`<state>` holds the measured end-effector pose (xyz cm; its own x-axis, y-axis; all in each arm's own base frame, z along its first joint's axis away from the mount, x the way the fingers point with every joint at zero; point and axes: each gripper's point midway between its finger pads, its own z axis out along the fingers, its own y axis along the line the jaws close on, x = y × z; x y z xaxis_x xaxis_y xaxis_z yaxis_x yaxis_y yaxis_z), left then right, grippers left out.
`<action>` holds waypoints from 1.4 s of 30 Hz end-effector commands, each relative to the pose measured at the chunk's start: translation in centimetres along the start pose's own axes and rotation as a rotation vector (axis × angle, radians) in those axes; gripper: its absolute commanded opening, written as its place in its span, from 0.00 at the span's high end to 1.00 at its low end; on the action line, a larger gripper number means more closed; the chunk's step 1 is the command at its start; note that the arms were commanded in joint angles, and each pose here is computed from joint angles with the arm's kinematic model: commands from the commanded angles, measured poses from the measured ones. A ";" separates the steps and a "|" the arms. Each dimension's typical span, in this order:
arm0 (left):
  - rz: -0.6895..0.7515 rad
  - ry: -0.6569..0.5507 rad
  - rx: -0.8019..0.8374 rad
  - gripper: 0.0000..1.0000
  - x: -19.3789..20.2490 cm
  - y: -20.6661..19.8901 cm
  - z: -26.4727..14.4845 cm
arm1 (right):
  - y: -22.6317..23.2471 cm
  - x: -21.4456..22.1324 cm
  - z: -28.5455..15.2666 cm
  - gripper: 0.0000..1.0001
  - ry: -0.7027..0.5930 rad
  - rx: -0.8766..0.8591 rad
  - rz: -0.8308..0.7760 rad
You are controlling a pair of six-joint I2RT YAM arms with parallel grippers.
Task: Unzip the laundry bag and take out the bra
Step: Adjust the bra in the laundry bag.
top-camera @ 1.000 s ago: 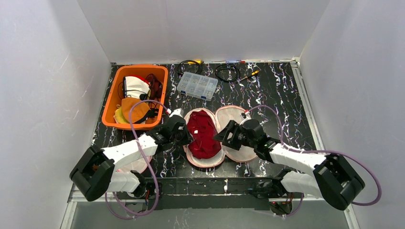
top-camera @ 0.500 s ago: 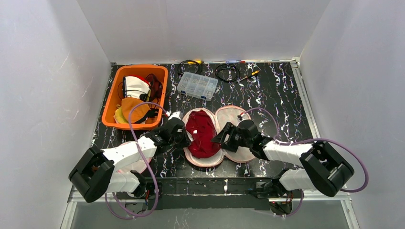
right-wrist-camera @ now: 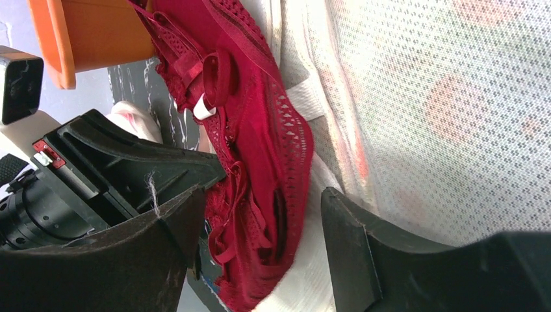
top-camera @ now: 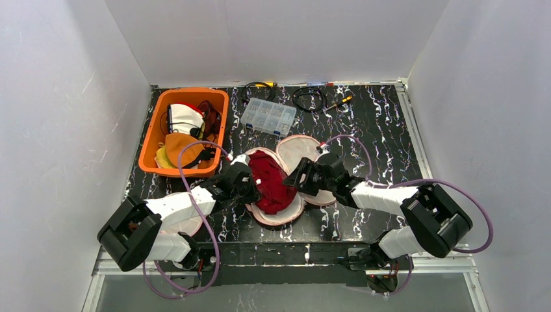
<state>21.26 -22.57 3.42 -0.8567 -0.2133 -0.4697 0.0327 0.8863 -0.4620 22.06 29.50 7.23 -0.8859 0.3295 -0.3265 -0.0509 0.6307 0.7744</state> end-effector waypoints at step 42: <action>0.017 -0.067 0.058 1.00 -0.7 -0.1 -3.9 | 3.0 2.1 0.7 0.99 0.067 -0.021 -0.264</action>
<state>20.50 -22.55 6.77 -0.8273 -0.2354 -0.5100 0.0897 0.8409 -0.5337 20.52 32.36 5.49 -0.9156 0.1191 -0.3840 -0.1974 0.6990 0.6874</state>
